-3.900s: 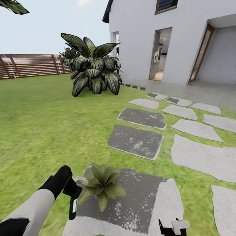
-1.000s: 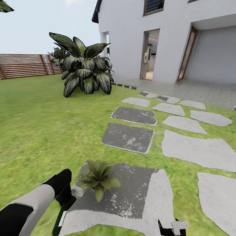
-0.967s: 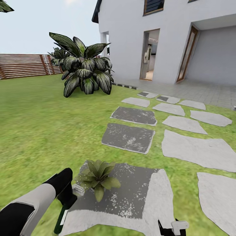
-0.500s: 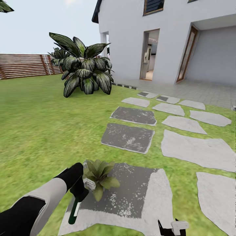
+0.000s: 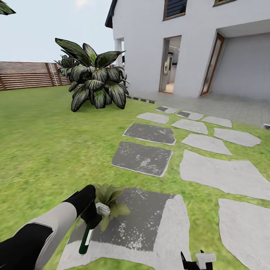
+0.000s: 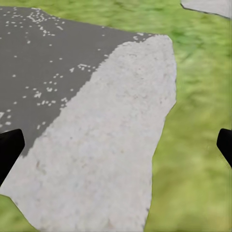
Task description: Pick up the pesticide atomizer in the garden and spray insectifuge to fully cover both potted plants in the garden.
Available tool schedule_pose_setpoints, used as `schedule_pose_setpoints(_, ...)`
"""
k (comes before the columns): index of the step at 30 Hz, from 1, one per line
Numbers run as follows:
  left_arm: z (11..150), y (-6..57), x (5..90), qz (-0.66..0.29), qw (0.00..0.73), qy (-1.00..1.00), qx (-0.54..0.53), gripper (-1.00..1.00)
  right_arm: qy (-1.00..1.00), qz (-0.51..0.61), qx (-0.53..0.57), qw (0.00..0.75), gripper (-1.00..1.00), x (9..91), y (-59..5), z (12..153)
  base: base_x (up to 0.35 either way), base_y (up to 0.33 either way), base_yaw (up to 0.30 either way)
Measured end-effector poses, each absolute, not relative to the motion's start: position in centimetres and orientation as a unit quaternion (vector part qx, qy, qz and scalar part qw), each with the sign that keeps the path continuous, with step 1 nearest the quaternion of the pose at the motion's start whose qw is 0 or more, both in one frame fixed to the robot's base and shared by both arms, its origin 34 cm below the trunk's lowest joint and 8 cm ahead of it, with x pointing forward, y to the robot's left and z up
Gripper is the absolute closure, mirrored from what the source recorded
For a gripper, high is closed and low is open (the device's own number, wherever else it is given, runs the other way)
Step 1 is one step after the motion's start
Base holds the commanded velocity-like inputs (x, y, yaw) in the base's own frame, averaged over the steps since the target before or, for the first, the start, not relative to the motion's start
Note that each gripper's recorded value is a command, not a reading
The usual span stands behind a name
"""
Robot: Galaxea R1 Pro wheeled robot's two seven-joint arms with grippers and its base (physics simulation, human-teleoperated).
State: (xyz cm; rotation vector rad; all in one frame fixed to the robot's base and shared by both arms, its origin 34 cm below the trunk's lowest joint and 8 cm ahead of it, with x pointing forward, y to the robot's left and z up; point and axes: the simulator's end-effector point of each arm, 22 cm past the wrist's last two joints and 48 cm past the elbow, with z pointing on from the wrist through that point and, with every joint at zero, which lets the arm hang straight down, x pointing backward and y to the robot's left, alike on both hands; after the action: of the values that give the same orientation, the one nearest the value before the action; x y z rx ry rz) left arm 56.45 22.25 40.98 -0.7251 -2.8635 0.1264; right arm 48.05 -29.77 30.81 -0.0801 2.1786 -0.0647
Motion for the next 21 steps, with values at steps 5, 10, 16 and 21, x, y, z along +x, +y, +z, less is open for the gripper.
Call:
schedule_pose_setpoints(5, 42.4, 21.8, 58.4, 0.041, 0.075, -0.965, -0.246, 1.00, 0.886, -0.026, -0.033, 0.462, -1.00, 48.1, -29.8, 30.8, 0.001, -0.002, 0.000)
schedule_pose_setpoints(10, 43.4, 21.4, 59.6, 0.042, 0.065, -0.966, -0.247, 1.00, 0.886, -0.026, -0.033, 0.462, -1.00, 48.1, -29.8, 30.8, 0.000, 0.000, 0.000)
schedule_pose_setpoints(16, 42.7, 21.8, 58.7, 0.038, 0.076, -0.965, -0.248, 1.00, 0.886, -0.026, -0.033, 0.462, -1.00, 48.1, -29.8, 30.8, 0.038, 0.000, 0.000)
schedule_pose_setpoints(21, 42.2, 21.9, 57.9, 0.038, 0.085, -0.964, -0.249, 1.00, 0.886, -0.026, -0.033, 0.462, -1.00, 48.1, -29.8, 30.8, 0.030, 0.000, 0.000)
